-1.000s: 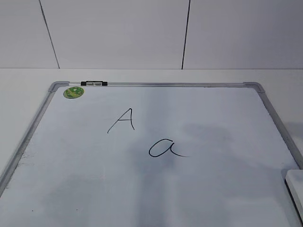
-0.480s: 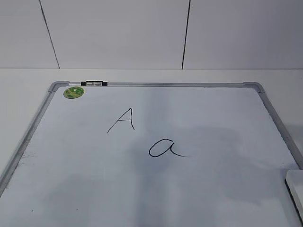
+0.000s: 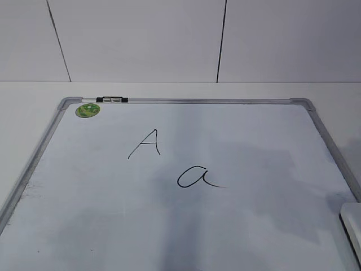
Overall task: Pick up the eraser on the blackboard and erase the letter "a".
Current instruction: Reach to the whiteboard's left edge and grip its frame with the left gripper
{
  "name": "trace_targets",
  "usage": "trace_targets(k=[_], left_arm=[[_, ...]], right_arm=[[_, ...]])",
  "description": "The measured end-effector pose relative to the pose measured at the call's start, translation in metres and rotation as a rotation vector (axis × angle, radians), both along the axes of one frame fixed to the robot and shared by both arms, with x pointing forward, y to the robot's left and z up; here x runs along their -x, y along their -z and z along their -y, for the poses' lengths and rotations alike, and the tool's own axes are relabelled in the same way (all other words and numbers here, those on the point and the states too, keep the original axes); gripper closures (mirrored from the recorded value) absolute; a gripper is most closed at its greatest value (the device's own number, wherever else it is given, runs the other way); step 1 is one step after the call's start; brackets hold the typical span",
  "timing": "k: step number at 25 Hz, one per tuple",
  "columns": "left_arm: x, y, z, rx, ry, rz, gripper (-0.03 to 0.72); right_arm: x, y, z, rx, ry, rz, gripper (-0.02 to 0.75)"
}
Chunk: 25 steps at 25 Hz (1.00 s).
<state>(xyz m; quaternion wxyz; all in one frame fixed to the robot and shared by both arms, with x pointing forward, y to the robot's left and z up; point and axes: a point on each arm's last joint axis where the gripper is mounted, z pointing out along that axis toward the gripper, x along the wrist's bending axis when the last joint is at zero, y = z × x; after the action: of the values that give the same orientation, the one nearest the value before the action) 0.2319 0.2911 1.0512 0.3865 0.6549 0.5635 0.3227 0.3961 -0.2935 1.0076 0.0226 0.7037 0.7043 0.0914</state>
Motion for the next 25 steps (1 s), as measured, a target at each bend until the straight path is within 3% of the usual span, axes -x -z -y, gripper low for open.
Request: trace_targets(k=[9,13,25], left_arm=[[0.0,0.0,0.0,0.0,0.0,0.0,0.317],[0.0,0.0,0.0,0.0,0.0,0.0,0.317],[0.0,0.0,0.0,0.0,0.0,0.0,0.317]], right_arm=[[-0.017,-0.011,-0.001,-0.023,0.021,0.094,0.146],[-0.02,-0.008,-0.004,-0.056,0.036,0.08,0.143],[-0.025,0.002,-0.002,-0.037,0.032,0.016,0.09]])
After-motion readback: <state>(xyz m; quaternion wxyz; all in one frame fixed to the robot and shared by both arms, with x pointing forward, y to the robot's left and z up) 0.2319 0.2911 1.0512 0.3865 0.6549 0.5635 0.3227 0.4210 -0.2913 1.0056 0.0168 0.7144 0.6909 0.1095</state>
